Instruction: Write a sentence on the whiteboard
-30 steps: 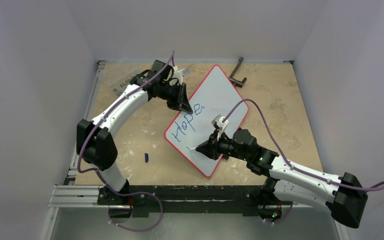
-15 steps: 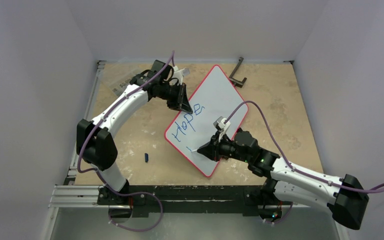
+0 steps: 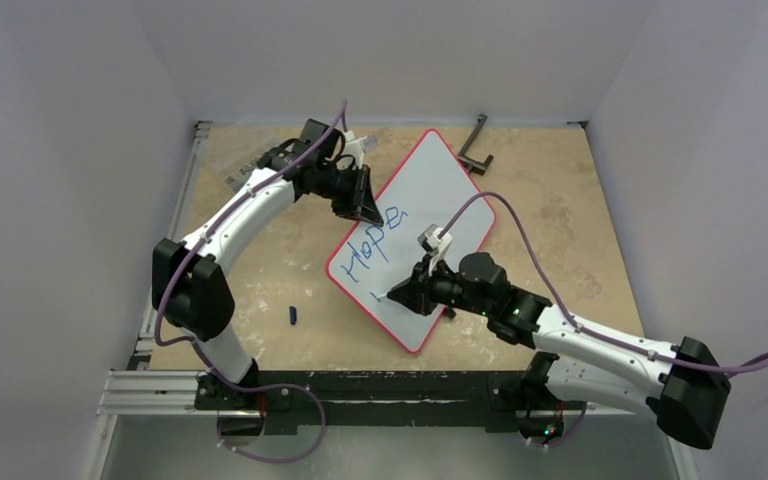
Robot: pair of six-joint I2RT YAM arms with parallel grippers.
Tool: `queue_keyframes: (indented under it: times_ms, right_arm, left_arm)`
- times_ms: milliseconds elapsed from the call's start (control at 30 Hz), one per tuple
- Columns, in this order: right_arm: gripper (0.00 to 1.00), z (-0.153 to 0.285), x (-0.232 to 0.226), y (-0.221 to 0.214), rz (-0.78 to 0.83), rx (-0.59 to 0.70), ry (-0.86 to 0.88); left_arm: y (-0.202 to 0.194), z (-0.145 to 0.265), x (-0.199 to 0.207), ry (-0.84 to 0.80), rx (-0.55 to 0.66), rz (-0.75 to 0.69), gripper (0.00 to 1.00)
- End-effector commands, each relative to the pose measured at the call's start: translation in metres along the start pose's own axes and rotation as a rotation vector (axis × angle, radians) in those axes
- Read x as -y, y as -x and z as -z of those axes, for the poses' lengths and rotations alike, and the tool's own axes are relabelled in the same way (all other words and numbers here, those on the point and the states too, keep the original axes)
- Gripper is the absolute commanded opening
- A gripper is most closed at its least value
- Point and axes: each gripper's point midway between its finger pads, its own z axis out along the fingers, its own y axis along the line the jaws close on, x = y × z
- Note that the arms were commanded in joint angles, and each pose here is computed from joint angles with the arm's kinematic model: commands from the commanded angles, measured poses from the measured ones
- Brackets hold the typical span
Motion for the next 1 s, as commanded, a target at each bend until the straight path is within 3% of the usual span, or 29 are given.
queue_keyframes:
  times_ms: [0,400,967]
  right_arm:
    - [0.0,-0.009,0.007,0.019,0.039,0.027,-0.059]
    - [0.0,-0.012,0.021,0.03,0.045,0.048,-0.15]
    - [0.0,0.001,0.041,-0.001,0.014,-0.012,-0.23]
  left_arm:
    - [0.016,0.018,0.007,0.052,0.092,-0.054,0.0]
    - [0.017,0.018,0.007,0.05,0.091,-0.052,0.0]
    - [0.017,0.018,0.007,0.052,0.092,-0.053,0.0]
